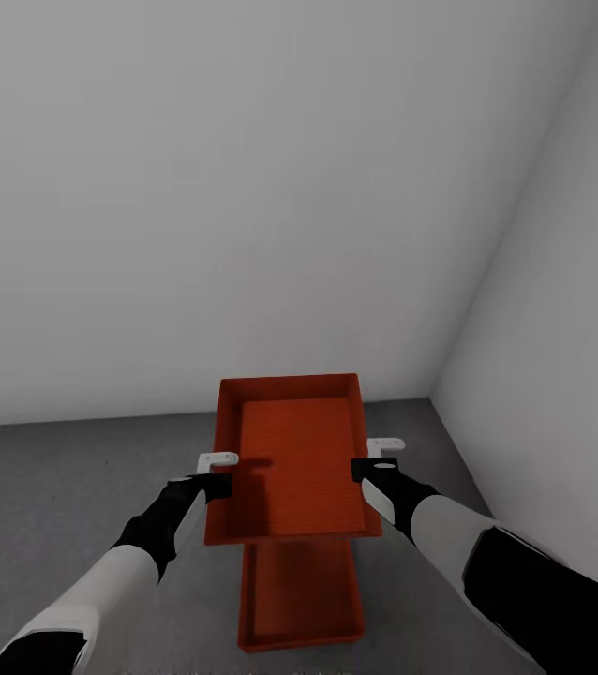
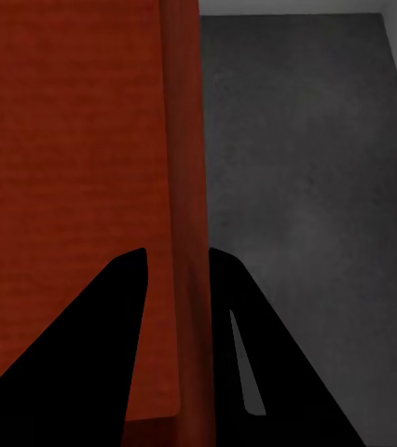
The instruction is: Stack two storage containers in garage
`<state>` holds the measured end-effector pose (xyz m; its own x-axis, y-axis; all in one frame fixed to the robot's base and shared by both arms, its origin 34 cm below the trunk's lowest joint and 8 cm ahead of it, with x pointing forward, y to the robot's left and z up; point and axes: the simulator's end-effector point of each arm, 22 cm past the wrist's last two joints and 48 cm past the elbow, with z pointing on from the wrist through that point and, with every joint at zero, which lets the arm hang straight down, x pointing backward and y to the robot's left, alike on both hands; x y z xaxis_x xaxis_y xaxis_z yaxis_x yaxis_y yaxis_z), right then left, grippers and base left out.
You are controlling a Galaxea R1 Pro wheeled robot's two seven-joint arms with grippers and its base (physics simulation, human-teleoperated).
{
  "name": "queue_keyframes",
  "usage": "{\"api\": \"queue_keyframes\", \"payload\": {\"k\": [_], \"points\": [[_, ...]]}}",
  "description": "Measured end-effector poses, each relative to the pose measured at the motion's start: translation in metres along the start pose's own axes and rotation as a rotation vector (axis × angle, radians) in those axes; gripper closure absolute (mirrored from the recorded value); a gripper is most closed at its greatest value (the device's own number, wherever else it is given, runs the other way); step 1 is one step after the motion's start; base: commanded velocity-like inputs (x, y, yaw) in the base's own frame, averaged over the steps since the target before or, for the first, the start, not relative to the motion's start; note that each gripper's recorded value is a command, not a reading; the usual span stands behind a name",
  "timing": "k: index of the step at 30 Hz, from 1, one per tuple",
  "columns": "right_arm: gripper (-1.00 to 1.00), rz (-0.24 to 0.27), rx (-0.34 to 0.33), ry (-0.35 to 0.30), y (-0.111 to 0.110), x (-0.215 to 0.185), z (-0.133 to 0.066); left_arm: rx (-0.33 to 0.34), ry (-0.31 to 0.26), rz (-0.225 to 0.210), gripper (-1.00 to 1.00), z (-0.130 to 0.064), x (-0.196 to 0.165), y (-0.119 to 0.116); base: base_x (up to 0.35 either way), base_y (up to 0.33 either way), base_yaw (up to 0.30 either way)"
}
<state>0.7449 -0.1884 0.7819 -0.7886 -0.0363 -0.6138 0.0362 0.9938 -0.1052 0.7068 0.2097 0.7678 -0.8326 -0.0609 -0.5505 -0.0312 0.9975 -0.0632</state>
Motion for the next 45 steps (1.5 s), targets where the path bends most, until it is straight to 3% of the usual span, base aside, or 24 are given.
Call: {"api": "queue_keyframes", "payload": {"k": [45], "points": [[1.00, -0.008, -0.002, 0.073, 0.004, 0.042, 0.025, -0.004, 0.073, -0.003, 1.00, 0.025, 0.039, 0.003, 0.000, 0.000, 0.000]]}}
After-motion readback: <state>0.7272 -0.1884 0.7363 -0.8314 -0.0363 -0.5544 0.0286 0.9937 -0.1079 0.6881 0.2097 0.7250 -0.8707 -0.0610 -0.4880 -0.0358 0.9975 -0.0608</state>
